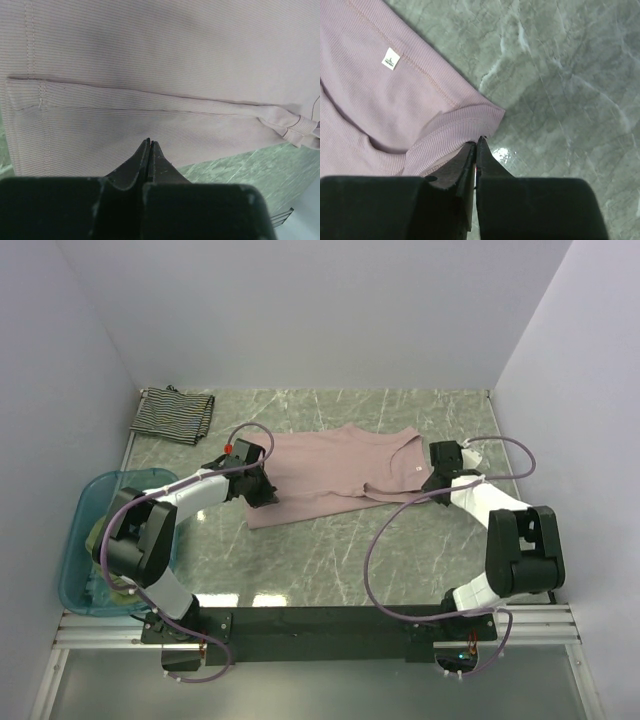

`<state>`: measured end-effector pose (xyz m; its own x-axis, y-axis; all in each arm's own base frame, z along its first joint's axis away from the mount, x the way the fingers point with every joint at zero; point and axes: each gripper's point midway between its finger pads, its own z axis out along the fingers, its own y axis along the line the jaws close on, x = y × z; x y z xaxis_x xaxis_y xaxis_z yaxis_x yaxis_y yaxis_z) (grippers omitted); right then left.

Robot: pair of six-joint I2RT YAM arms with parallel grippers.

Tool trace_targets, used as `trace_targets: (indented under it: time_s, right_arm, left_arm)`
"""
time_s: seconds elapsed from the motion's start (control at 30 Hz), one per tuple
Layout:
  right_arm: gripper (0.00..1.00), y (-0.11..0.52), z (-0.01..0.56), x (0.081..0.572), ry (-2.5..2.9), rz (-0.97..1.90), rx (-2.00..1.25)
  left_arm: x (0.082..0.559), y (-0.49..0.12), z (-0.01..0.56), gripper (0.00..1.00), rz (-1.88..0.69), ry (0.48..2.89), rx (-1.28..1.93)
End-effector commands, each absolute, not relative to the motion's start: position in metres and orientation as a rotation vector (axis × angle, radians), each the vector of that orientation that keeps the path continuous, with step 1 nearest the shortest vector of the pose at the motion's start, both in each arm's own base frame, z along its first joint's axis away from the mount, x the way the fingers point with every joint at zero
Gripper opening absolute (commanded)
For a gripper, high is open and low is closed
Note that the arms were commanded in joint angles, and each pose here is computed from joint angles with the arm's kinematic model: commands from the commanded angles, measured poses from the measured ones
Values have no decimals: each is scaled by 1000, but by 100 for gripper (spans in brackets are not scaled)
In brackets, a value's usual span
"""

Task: Fold and stack the tank tops
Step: Fold the tank top

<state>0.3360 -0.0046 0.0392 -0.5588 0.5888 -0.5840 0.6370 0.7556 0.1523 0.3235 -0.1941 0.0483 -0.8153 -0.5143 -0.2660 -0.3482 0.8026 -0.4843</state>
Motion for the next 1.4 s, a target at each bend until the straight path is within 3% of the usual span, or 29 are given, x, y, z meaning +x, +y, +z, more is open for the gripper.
trace_targets:
  time_s: [0.0,0.43,0.97,1.2,1.3,1.37]
  right_arm:
    - [2,-13,50,350,2296,-146,902]
    - [0,-26,76,396,2322,-179,848]
    - [3,-21,58,441,2412,-183,798]
    - [26,-17,51,455,2428,-155,778]
    - [41,-11,63,461,2395,-92,745]
    - [43,-7,74,465,2370,-53,727]
  left_arm:
    - [333,-198,61,1,-637,2568,-611]
    - [331,-195,54,1,-611,2583,-621]
    - [332,-189,48,1,-578,2580,-638]
    - [333,-189,55,11,-604,2549,-629]
    - [335,-193,68,22,-654,2507,-601]
    - [336,-196,76,26,-685,2487,-580]
